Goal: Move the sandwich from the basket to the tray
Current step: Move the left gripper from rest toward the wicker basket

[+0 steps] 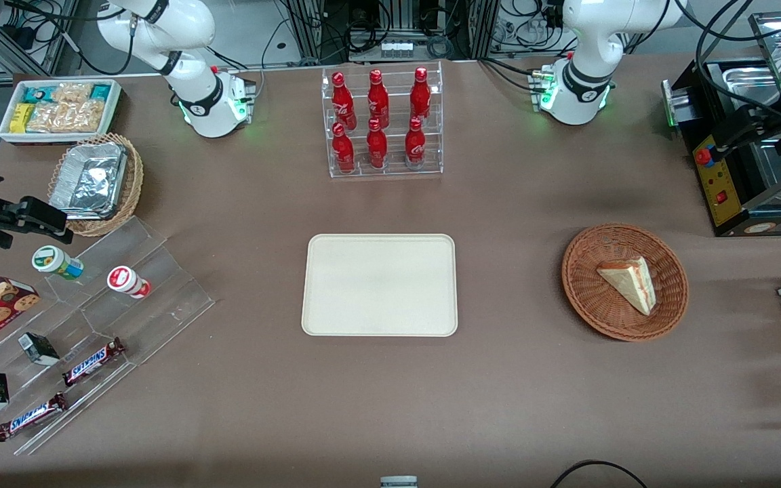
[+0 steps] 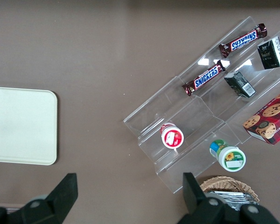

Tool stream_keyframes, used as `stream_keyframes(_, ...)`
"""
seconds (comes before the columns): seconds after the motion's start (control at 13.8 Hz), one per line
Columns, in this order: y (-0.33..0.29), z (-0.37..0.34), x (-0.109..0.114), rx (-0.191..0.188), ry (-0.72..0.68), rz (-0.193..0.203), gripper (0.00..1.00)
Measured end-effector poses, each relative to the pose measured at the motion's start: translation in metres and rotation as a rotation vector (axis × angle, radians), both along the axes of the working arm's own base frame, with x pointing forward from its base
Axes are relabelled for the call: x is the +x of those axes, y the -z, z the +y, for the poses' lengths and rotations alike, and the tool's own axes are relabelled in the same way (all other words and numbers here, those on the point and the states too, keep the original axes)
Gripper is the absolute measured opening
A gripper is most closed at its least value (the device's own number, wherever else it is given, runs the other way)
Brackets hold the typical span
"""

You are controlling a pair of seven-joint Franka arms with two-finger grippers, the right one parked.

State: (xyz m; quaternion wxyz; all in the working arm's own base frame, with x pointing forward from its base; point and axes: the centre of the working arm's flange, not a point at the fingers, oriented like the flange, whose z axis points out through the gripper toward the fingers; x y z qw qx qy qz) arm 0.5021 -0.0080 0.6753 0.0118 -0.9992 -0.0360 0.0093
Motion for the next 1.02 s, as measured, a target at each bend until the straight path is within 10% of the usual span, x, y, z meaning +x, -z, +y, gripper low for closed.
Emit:
stream_keyframes(0.51, 0.014, 0.002, 0.011, 0.001, -0.013, 0.043, 1.0)
stream_keyframes(0.8, 0.061, 0.01, 0.035, 0.018, -0.176, 0.122, 1.0)
stream_keyframes(1.02, 0.117, 0.02, 0.06, 0.038, -0.322, 0.109, 1.0)
